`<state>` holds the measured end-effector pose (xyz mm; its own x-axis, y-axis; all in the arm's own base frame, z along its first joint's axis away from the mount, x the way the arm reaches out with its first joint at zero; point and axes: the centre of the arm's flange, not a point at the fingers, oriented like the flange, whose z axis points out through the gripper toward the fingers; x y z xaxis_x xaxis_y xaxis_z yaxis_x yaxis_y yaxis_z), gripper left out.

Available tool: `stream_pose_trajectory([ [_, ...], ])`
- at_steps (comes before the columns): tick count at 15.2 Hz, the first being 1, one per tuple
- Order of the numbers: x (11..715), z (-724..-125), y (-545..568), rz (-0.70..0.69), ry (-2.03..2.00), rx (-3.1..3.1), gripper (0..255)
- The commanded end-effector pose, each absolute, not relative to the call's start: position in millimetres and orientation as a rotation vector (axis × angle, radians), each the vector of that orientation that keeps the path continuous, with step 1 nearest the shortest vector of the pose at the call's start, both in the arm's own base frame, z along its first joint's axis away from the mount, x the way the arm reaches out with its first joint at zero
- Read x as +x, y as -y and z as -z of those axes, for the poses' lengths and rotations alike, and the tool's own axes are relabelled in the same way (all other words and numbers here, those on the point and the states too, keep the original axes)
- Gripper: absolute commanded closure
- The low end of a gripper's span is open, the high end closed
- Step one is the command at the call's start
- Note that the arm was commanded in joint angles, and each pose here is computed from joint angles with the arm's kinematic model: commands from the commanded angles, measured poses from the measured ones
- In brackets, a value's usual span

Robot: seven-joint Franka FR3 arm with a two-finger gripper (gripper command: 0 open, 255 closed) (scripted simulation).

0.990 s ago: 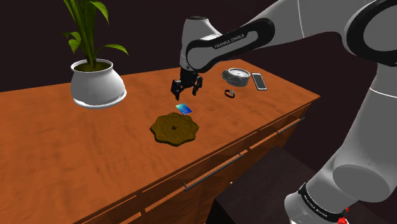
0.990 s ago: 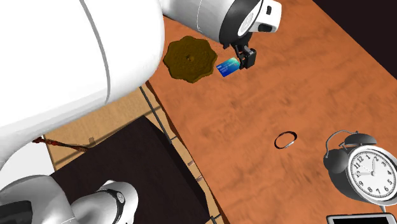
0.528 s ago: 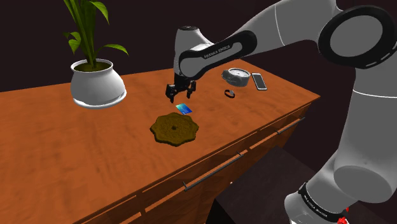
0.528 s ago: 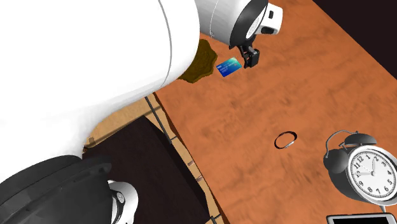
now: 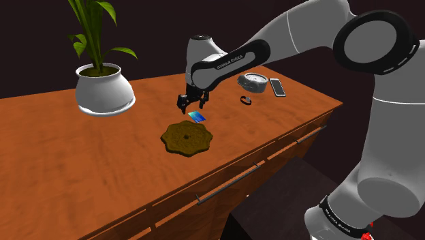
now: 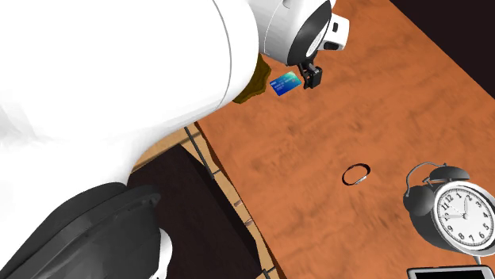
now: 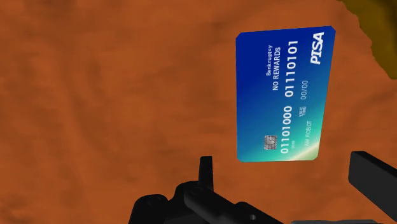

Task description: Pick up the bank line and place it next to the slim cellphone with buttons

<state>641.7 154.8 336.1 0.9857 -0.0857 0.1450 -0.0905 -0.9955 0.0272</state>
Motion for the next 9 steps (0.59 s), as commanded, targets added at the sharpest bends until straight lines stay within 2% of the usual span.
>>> stream_pose_trajectory([
  [1, 641.7, -336.0, -154.9, -0.224, 0.137, 3.097, 0],
  [3, 641.7, -336.0, -154.9, -0.224, 0.137, 3.097, 0],
  [4, 641.7, -336.0, -154.9, -0.224, 0.137, 3.097, 255],
  [9, 641.9, -336.2, -154.5, -0.224, 0.137, 3.097, 255],
])
